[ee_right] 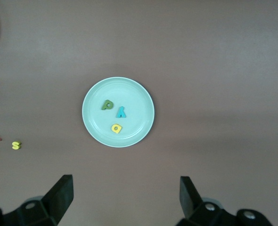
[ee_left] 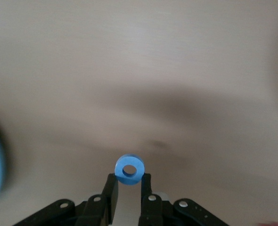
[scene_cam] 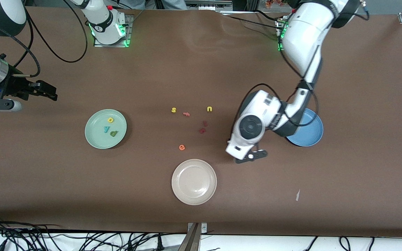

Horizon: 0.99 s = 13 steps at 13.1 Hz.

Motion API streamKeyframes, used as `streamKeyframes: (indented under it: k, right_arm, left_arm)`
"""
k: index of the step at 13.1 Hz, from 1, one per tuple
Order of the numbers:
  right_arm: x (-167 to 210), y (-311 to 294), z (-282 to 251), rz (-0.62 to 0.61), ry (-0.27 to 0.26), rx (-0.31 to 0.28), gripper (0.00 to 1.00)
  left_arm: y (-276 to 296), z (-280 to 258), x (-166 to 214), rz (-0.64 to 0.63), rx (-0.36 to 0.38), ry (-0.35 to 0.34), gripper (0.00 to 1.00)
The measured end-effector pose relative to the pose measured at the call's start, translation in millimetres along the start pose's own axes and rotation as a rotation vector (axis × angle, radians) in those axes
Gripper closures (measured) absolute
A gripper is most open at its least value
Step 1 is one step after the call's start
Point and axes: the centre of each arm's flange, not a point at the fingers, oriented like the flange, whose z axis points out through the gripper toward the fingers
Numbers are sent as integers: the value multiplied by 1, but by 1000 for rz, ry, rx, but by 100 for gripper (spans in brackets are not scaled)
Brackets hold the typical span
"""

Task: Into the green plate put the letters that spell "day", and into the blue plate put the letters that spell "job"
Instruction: 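Place the blue ring in the blue plate with the left gripper and withdraw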

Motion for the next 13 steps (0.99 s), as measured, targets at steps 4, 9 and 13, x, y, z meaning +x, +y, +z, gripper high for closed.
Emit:
streamKeyframes:
  k: [4,9,13]
  right_arm:
    - [0,-5,0,-8,0,2,0]
    - [0,-7,-1,-13,1,2,0]
    - [0,-7,-1,-14,0,2,0]
  left_arm:
    - [-140,9,25,103,0,-64,76]
    - [-214,39,-38,111,-46,34,76]
    - [-251,83,-59,64,-50,15,63]
